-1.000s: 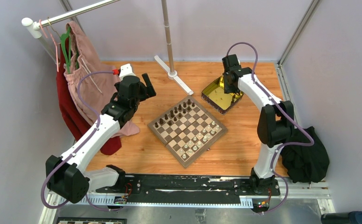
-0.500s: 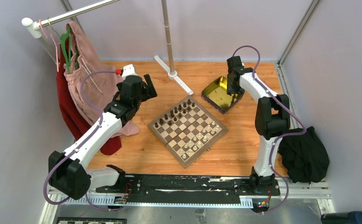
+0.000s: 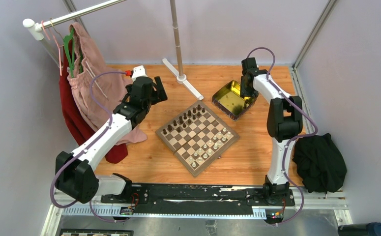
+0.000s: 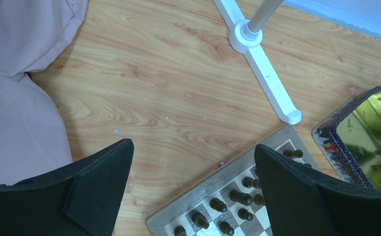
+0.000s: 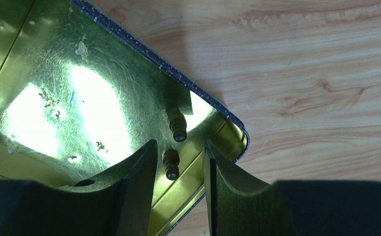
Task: Set up the chess pieces on the board
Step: Pick up the chess piece from the storage box.
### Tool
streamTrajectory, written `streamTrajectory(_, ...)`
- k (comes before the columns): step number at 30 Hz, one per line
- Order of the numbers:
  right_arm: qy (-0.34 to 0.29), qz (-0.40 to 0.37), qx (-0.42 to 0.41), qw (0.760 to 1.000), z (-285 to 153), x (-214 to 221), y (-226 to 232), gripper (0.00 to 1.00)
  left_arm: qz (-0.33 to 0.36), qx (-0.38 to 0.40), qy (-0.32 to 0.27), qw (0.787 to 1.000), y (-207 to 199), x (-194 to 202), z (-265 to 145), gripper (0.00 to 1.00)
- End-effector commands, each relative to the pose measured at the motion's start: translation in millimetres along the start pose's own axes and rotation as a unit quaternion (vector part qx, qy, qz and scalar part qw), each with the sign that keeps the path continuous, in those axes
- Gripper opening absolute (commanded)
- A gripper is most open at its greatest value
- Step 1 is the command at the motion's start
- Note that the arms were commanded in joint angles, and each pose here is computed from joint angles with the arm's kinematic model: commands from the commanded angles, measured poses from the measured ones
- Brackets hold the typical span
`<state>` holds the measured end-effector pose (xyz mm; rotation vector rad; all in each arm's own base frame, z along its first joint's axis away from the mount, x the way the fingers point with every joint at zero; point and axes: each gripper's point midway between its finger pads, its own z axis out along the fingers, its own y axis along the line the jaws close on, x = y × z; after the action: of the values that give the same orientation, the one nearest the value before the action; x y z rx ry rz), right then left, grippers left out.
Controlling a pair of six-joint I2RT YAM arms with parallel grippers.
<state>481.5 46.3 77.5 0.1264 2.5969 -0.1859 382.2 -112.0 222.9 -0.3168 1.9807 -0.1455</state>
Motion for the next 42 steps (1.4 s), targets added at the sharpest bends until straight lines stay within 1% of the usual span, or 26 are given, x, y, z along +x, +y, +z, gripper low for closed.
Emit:
streamTrajectory(1, 0.006, 0.005, -0.003, 1.0, 10.1, -5.2, -5.4, 0.43, 0.0, 0.011, -0.014, 1.0, -11.5, -13.9, 3.2, 1.0)
streamTrajectory(15, 0.021, 0.004, -0.01, 1.0, 28.0, -1.4, -2.1, 0.42, 0.005, 0.006, -0.011, 1.0, -14.3, -13.4, 13.1, 1.0)
streamTrajectory(23, 0.029, 0.007, -0.014, 0.999, 31.2, 3.7, -2.1, 0.41, 0.003, 0.006, -0.011, 1.0, -15.5, -14.8, 14.4, 1.0)
streamTrajectory(30, 0.04, 0.006, -0.014, 0.999, 33.8, 12.9, -2.2, 0.38, 0.0, 0.006, -0.011, 1.0, -14.7, -13.6, 13.0, 1.0)
streamTrajectory(36, 0.045, 0.007, -0.016, 0.999, 33.8, 16.8, -1.7, 0.32, -0.001, 0.006, -0.013, 1.0, -13.9, -14.0, 11.8, 1.0)
streamTrajectory(42, 0.05, 0.009, -0.016, 0.999, 31.1, 20.5, -2.3, 0.3, -0.003, 0.008, -0.014, 1.0, -14.0, -14.3, 10.5, 1.0)
